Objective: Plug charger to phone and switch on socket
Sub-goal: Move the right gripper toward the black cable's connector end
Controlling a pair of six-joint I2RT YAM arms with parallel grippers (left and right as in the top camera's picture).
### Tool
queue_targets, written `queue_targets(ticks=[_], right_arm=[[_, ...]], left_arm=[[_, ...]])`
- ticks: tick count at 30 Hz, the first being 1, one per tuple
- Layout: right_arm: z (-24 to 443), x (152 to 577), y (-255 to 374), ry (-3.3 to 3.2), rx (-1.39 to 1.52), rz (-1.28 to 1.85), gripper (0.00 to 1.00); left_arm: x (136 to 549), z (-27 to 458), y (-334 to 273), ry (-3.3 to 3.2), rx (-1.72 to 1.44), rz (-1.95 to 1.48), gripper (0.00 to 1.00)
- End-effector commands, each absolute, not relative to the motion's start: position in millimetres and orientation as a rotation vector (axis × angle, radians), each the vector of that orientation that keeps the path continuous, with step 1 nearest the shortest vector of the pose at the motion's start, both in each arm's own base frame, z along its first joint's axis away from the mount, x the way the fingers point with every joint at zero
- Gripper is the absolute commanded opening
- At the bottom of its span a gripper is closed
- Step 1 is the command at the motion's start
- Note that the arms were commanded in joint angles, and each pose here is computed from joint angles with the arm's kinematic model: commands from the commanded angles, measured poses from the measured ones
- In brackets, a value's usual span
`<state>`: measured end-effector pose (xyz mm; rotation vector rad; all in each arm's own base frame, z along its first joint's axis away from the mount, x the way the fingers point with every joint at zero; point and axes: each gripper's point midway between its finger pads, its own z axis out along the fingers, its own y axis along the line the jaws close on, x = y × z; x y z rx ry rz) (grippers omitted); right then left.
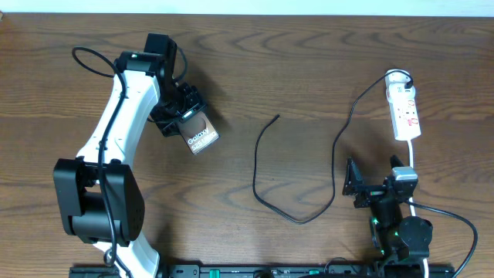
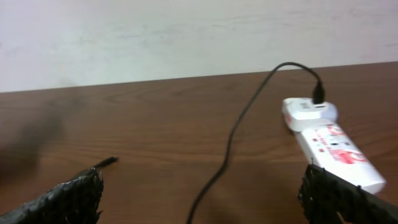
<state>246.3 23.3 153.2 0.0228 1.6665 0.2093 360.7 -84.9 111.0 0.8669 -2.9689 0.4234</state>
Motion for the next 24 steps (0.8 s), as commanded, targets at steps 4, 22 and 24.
queue_targets(ticks=[4,22,24], right_arm=[[158.4,242.1,44.5,1.682,-0.004,0.375,0.99],[221.4,265.2,61.3,2.321,-0.11,0.423,0.99],[230.9,275.1,61.5,2.356,-0.103,0.427,0.99]], left_arm=[[365.9,126.5,-87.5,-2.996,0.87,0.484,0.62],[368.2,126.8,-87.0,-3.002,0.874,0.491,0.62],[368.6,126.8,-85.5,-3.001,0.881,0.491,0.62]])
